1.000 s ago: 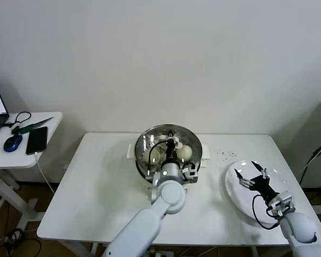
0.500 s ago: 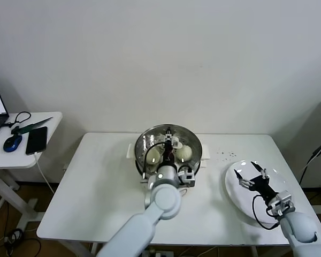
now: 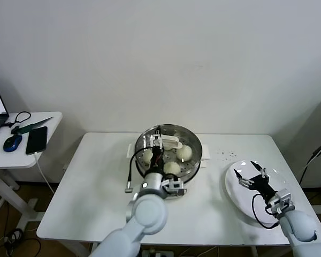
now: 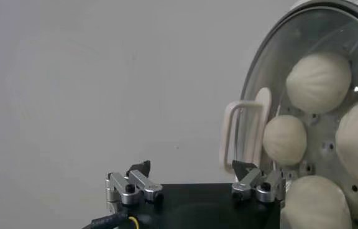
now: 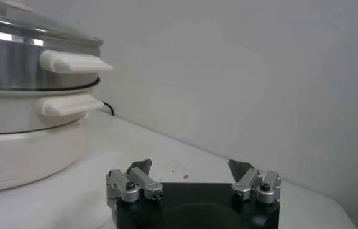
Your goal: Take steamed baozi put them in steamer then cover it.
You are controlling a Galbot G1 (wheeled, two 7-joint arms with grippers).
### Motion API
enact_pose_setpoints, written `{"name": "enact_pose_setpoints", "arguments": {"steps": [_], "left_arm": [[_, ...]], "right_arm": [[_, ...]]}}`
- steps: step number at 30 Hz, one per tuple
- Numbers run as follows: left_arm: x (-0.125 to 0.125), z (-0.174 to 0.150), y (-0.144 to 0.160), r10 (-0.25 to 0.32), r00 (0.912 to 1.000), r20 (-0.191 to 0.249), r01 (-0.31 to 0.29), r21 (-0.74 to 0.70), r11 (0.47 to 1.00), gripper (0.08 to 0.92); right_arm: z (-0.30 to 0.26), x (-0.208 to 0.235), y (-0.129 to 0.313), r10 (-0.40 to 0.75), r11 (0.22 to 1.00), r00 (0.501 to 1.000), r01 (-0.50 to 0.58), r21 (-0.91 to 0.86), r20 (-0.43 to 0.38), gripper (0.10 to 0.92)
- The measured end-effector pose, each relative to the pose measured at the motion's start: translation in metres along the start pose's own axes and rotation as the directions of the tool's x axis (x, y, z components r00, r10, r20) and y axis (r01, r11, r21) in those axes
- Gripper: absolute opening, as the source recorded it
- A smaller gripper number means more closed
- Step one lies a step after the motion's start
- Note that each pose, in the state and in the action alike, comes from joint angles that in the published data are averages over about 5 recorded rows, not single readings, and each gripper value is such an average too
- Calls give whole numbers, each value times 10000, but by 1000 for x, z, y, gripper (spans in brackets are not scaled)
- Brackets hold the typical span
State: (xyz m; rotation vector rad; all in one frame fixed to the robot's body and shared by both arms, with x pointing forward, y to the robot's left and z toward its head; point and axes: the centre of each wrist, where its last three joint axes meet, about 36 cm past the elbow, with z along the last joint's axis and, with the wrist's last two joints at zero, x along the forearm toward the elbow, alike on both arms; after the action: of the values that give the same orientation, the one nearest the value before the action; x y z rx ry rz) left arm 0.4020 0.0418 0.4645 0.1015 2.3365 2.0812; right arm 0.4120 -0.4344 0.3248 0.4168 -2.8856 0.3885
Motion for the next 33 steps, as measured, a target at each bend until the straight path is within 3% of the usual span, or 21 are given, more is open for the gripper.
{"name": "enact_pose_setpoints", "arguments": {"steps": [7, 14, 17, 23, 28, 33], "left_arm": [[22, 28, 12, -198, 9996, -211, 222, 1173, 9928, 823], [30, 73, 12, 259, 9930, -1148, 130, 3255, 9455, 823], [33, 96, 9, 503, 9899, -1325, 114, 4282, 9036, 823], [43, 142, -8, 640, 9948, -796, 34, 6524, 7579, 823], [58, 179, -30, 702, 9967, -401, -91, 8073, 5900, 823], [78, 204, -52, 754, 9967, -294, -45, 9102, 4142, 823]], "right_arm": [[-4, 5, 1, 175, 9997, 9998, -175, -152, 29, 823], [-7, 14, 5, 321, 9991, 9993, -315, -281, 207, 823], [-8, 18, 8, 349, 9989, 9990, -340, -313, 264, 823], [-8, 24, 13, 378, 9987, 9984, -363, -351, 412, 823], [-8, 30, 19, 389, 9986, 9977, -368, -374, 559, 823], [-6, 35, 24, 480, 9977, 9962, -444, -503, 728, 823]]}}
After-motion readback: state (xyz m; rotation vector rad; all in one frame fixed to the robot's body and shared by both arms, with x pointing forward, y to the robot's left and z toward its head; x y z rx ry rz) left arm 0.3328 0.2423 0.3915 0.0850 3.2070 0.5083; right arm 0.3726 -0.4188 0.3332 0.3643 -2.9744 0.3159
